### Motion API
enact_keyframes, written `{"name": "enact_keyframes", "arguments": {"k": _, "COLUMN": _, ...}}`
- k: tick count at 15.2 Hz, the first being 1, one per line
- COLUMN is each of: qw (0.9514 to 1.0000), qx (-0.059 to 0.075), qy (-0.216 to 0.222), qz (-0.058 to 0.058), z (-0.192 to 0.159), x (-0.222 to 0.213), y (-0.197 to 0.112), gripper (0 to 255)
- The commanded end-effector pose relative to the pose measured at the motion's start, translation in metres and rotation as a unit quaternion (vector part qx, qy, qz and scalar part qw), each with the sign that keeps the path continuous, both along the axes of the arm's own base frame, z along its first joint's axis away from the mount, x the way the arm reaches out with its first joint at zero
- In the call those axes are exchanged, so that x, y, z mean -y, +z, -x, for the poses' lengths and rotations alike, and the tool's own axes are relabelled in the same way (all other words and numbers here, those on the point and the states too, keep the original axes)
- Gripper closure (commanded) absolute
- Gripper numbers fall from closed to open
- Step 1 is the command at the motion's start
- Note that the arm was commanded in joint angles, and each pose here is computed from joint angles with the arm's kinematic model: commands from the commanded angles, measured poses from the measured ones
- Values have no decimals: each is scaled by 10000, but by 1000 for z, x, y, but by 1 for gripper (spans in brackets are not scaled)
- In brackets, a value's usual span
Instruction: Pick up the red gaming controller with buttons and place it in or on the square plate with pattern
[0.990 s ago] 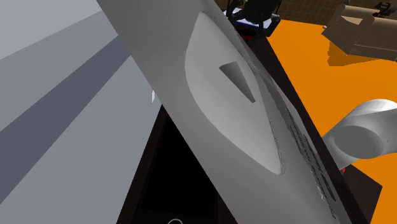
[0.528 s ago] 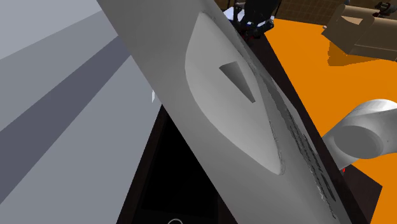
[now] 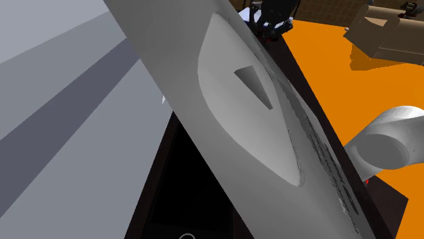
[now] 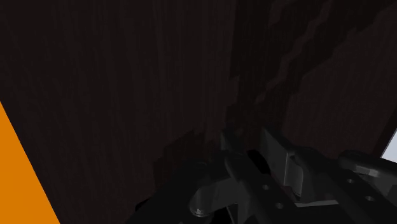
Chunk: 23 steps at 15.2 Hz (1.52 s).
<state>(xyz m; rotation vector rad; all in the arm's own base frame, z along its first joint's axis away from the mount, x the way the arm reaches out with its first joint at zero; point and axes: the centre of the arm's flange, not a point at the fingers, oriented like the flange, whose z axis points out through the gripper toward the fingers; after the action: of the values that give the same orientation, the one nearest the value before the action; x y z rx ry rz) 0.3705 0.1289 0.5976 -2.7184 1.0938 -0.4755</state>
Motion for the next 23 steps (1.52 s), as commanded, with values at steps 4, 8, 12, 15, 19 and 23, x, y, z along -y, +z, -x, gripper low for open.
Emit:
{"name": "enact_keyframes", "arguments": {"k": 4, "qw": 10000, "qx": -3, "qy": 0, "qz": 0, "z": 0, "x": 0, "y": 23, "gripper": 255}}
{"name": "enact_keyframes", "arguments": {"k": 8, "qw": 10000, "qx": -3, "qy": 0, "qz": 0, "z": 0, "x": 0, "y": 45, "gripper": 255}}
{"name": "enact_keyframes", "arguments": {"k": 12, "qw": 9979, "qx": -280, "qy": -465, "qz": -339, "z": -12, "x": 17, "y": 46, "gripper": 0}}
{"name": "enact_keyframes", "arguments": {"k": 15, "qw": 9703, "qx": -1056, "qy": -1757, "qz": -1282, "z": -38, "x": 70, "y": 39, "gripper": 0}}
{"name": "enact_keyframes", "arguments": {"k": 19, "qw": 9703, "qx": -1056, "qy": -1757, "qz": -1282, "z": -42, "x": 66, "y": 19, "gripper": 0}}
{"name": "enact_keyframes", "arguments": {"k": 23, "qw": 9703, "qx": -1056, "qy": -1757, "qz": -1282, "z": -46, "x": 62, "y": 0, "gripper": 0}}
